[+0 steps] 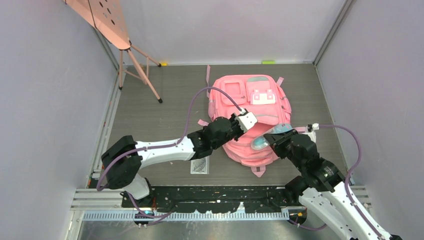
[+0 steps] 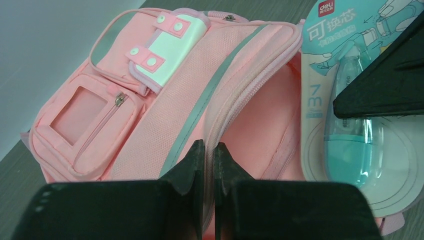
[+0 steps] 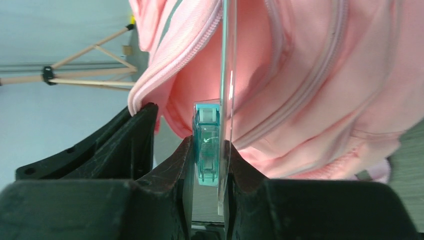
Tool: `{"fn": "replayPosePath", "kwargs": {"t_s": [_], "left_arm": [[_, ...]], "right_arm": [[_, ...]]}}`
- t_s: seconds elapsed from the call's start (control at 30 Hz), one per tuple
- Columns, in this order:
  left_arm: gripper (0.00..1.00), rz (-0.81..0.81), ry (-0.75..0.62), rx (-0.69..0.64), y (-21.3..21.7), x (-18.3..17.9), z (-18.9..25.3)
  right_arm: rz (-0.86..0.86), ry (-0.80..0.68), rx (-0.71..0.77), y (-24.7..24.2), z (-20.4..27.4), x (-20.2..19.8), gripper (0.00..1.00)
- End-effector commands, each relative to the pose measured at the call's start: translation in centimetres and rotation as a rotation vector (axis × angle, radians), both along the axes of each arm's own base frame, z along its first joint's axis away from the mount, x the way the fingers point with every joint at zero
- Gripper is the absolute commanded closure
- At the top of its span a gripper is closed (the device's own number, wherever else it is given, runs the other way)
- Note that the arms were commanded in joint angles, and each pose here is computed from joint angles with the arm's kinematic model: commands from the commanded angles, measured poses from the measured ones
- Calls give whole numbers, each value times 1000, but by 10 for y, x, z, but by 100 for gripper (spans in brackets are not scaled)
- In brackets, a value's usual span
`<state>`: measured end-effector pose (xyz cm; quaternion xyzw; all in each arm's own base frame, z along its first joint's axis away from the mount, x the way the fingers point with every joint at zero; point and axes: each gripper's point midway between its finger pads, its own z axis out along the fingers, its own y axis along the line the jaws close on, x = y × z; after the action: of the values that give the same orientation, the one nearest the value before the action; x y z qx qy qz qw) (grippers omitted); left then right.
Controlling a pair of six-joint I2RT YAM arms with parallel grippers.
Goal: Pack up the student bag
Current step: Place the stationery in the student bag.
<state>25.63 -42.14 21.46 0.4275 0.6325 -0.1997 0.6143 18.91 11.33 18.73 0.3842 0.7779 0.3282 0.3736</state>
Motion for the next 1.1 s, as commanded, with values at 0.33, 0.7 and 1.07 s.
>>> {"fn": "replayPosePath", "kwargs": {"t_s": [0.33, 0.7, 1.07], "left_arm": [[100, -65, -11, -228, -13, -13, 95], [100, -112, 68, -251, -20, -24, 92], [100, -78, 101, -227, -17, -20, 83]], "right_arm": [[-191, -255, 301, 3, 35, 47, 100], [-377, -220, 284, -1, -22, 91, 100], [-422, -231, 154, 10, -41, 133, 79]]}}
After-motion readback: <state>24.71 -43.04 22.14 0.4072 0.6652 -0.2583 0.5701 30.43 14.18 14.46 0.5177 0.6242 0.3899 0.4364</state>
